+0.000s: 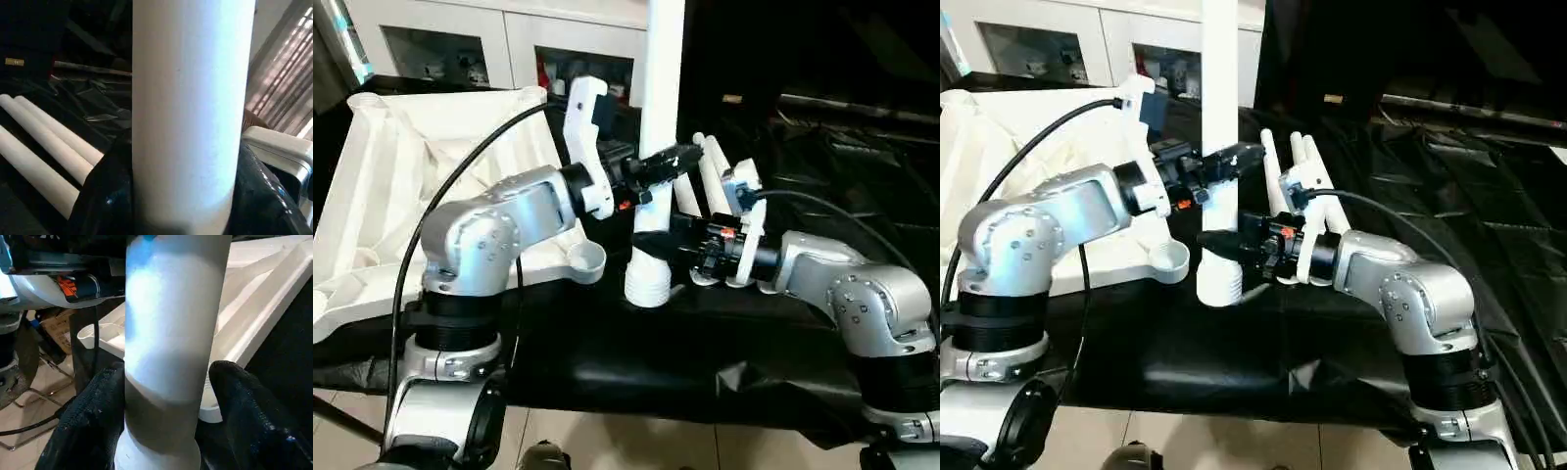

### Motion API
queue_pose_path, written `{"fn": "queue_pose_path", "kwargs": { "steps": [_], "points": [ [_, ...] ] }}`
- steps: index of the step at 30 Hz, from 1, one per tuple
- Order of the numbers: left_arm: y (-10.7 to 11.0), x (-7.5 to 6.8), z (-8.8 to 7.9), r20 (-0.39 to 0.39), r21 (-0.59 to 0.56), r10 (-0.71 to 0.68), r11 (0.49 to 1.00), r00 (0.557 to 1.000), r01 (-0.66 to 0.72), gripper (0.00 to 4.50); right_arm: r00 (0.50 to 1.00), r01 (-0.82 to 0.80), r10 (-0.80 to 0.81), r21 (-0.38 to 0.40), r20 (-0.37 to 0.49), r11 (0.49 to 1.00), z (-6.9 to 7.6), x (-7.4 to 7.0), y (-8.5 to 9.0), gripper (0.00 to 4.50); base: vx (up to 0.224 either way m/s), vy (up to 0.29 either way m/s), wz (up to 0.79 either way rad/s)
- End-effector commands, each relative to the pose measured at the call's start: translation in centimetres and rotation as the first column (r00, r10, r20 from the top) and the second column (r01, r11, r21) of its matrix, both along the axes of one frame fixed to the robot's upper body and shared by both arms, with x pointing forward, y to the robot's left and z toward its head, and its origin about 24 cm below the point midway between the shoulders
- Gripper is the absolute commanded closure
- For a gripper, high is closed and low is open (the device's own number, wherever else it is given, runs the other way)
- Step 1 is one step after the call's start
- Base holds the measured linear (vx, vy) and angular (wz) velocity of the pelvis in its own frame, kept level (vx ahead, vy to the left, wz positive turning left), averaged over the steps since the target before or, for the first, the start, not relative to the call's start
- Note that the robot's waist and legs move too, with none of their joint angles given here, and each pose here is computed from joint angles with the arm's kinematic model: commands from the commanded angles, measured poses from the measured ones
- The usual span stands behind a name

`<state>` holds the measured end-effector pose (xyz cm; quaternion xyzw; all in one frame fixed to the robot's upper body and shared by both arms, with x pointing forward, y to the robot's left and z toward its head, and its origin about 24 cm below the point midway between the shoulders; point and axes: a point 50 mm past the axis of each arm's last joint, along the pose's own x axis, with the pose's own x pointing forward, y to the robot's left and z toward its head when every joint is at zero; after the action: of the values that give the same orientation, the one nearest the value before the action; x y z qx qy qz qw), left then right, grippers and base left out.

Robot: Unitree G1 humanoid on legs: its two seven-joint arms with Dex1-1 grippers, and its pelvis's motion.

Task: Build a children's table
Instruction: Pick table leg

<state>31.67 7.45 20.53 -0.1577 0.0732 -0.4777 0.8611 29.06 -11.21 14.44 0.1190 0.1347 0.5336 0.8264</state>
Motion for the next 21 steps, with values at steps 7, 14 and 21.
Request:
{"fn": "queue_pose_path", "kwargs": {
  "steps": [7,14,21],
  "points": [
    [-1.05,-0.46,1.26,0.077,0.035,-0.026,0.999,0.997,0.023,2.63,0.999,-0.008,0.008,-0.017,-0.042,1.000,0.06,-0.05,-0.16,1.62,0.000,0.000,0.00],
    [-1.27,-0.39,1.18,0.084,0.047,-0.015,0.999,0.996,0.011,2.64,0.998,-0.051,0.050,-0.029,-0.049,0.998,-0.04,-0.45,0.22,1.62,0.000,0.000,0.00],
    [-1.51,-0.68,1.21,0.100,0.045,-0.050,0.998,0.994,0.046,2.64,0.996,-0.063,0.061,-0.031,-0.064,0.998,-0.15,-0.52,0.33,1.62,0.000,0.000,0.00]
  ]
}}
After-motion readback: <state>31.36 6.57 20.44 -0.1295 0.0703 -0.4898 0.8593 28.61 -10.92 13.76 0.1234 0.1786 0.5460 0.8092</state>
